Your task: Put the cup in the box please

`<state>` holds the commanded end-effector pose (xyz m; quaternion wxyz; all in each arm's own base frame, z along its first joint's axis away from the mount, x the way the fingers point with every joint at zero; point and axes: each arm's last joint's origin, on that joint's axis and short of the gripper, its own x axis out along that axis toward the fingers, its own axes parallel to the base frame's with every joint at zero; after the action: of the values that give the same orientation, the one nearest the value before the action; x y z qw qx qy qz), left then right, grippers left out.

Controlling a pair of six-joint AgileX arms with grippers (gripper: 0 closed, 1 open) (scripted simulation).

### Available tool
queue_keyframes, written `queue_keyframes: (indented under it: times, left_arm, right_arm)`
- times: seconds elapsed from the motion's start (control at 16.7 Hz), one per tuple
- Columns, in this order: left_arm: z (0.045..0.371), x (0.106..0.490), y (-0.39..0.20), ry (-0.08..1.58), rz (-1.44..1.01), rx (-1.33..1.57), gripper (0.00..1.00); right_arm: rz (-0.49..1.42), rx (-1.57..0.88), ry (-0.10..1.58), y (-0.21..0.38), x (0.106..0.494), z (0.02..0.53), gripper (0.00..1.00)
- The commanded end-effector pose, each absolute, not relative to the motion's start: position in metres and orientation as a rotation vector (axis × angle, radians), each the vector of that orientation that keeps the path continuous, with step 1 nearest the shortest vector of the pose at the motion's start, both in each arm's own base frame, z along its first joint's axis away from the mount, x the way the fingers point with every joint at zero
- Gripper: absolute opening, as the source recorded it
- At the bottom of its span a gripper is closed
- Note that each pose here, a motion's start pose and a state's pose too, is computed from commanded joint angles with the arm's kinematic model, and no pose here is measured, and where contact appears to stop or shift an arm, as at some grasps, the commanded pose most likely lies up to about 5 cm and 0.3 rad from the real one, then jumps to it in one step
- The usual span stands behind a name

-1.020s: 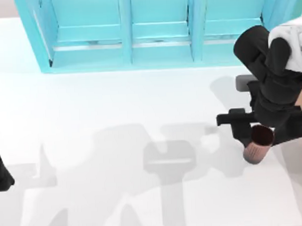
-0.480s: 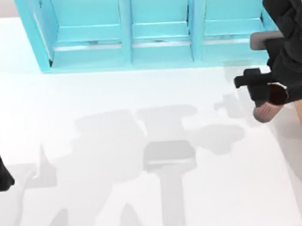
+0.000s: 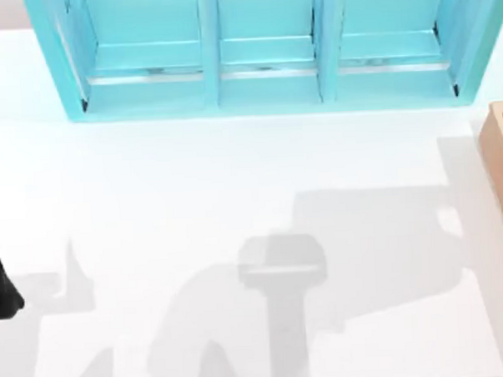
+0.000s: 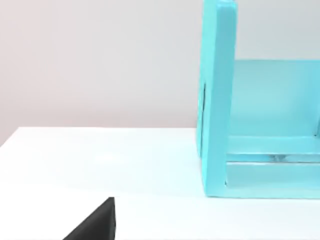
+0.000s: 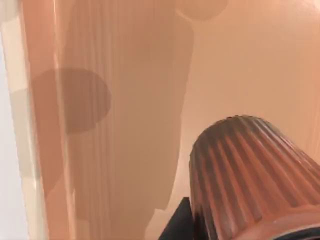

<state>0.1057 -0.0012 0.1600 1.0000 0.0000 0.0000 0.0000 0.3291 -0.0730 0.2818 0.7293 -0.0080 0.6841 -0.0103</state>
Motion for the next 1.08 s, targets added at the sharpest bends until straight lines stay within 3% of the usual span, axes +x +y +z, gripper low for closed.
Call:
queue_keyframes:
  times: [0.54, 1.08]
  left_arm:
    - [0.160, 0.106, -0.001, 0.000, 0.000, 0.000, 1.00]
    - [0.160, 0.106, -0.001, 0.000, 0.000, 0.000, 1.00]
  right_arm:
    - [-0.025, -0.015, 1.545, -0.092, 0.315, 0.286, 0.00]
    - [-0.029, -0.013, 1.542, -0.094, 0.315, 0.227, 0.00]
